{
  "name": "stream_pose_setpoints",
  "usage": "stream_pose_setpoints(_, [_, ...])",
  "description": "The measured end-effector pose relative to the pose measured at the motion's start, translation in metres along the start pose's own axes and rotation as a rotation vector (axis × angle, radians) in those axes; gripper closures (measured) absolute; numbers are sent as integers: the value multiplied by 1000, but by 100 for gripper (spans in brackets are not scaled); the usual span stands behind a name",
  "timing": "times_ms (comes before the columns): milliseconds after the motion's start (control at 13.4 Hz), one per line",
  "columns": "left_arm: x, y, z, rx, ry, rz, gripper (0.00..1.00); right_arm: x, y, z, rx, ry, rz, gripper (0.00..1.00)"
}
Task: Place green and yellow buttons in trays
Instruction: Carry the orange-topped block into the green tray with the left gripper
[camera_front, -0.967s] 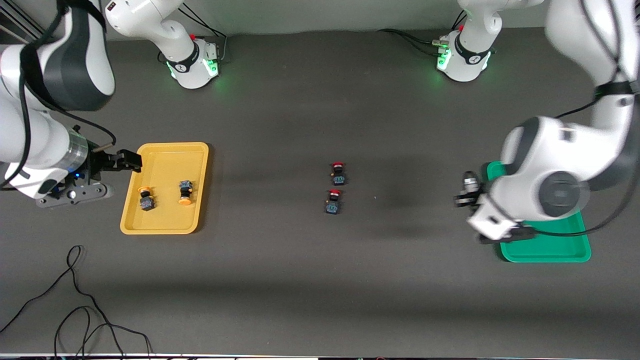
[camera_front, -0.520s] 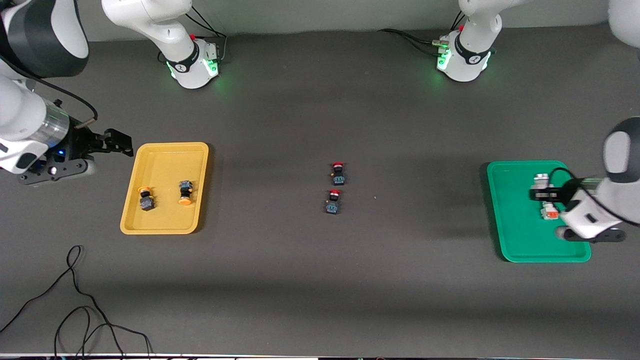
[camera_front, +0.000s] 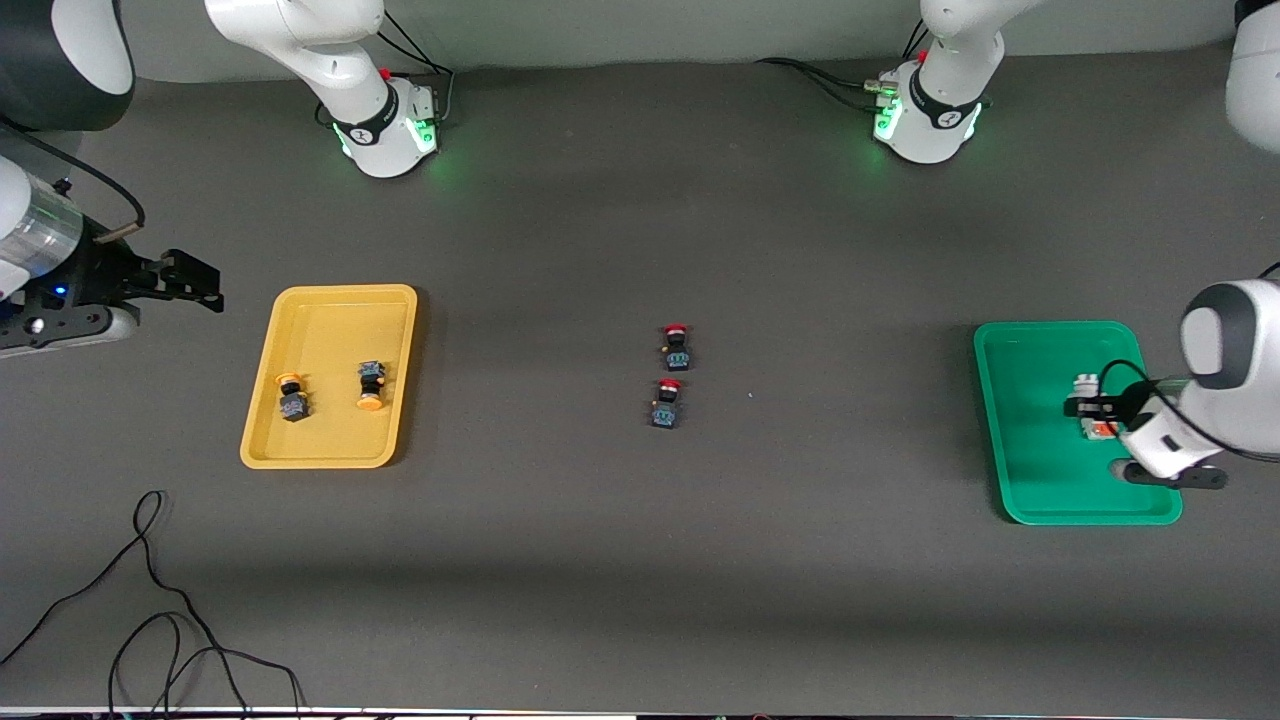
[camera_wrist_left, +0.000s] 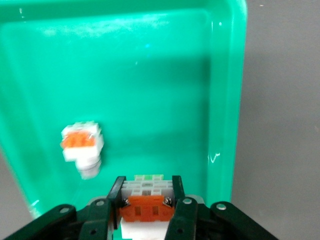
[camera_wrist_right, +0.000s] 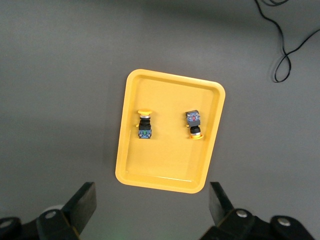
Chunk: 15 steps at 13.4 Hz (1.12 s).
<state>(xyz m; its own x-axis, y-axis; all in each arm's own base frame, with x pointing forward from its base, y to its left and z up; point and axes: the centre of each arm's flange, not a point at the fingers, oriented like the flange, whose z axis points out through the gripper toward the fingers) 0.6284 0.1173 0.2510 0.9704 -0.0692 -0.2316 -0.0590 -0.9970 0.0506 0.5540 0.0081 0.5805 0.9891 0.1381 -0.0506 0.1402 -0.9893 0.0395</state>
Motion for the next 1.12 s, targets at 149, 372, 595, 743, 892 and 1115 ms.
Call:
stream_pose_setpoints(149, [4, -4, 31, -8, 31, -3, 59, 0, 5, -5, -2, 12, 9, 0])
stream_pose_setpoints(372, [7, -9, 51, 7, 39, 6, 59, -2, 21, -9, -3, 20, 38, 0])
stream_pose_setpoints(595, [6, -10, 52, 26, 36, 18, 59, -4, 32, -9, -2, 20, 57, 0])
stream_pose_setpoints(743, [7, -10, 52, 29, 35, 20, 51, -3, 29, -9, -2, 20, 54, 0])
stream_pose_setpoints(892, [7, -10, 51, 31, 36, 21, 33, -3, 27, -9, -1, 20, 56, 0])
stream_pose_setpoints(1115, [8, -12, 44, 37, 44, 20, 2, -3, 26, -9, 1, 21, 73, 0])
